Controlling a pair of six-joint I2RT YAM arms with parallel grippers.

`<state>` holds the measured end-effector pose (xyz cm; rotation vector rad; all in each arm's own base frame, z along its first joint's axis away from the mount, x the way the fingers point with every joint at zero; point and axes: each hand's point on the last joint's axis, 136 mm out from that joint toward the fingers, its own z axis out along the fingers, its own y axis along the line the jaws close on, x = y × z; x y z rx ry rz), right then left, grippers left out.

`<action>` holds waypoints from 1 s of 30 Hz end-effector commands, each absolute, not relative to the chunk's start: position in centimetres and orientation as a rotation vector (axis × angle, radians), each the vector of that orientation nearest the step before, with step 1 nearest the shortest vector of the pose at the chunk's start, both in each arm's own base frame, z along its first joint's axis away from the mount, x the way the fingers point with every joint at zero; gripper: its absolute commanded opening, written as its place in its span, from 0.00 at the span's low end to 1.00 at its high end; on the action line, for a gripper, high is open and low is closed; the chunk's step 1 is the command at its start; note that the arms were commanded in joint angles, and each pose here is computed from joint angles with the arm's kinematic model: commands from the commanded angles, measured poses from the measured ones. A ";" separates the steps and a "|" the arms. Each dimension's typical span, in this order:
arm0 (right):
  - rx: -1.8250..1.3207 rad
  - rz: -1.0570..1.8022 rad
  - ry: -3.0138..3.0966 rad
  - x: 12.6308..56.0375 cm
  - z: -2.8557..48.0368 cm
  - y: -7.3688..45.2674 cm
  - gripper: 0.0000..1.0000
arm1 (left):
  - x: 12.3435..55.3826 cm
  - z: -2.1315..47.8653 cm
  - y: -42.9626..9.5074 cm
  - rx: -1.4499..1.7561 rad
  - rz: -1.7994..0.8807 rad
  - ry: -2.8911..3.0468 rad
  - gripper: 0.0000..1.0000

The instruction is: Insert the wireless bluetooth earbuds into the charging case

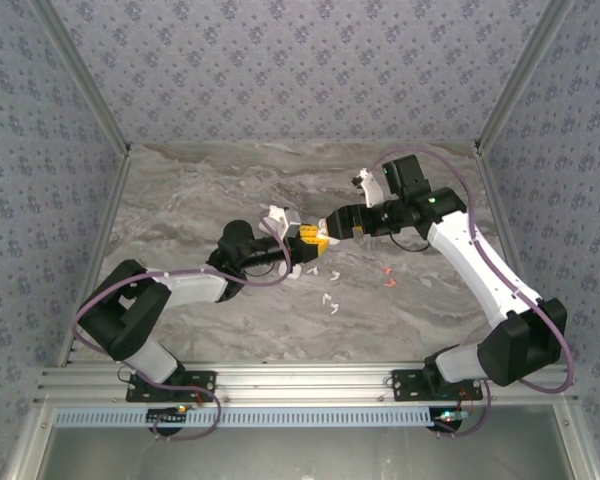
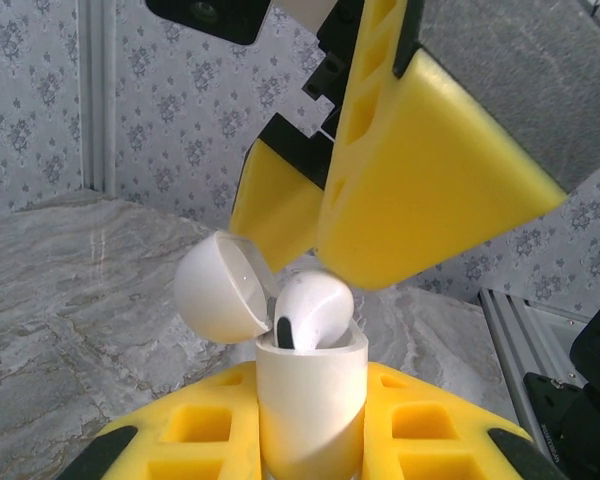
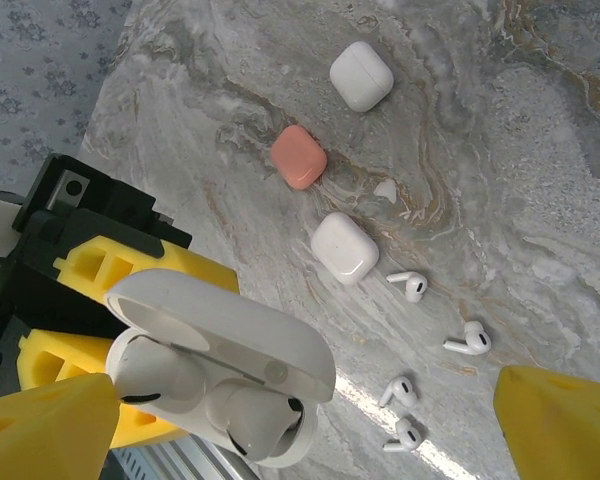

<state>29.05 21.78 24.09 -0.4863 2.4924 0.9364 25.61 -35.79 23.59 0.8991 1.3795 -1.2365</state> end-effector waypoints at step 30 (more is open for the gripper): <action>-0.616 1.306 2.074 27.3 30.5 24.4 1.00 | 24.7 29.2 -36.1 0.894 -1.282 1.209 0.00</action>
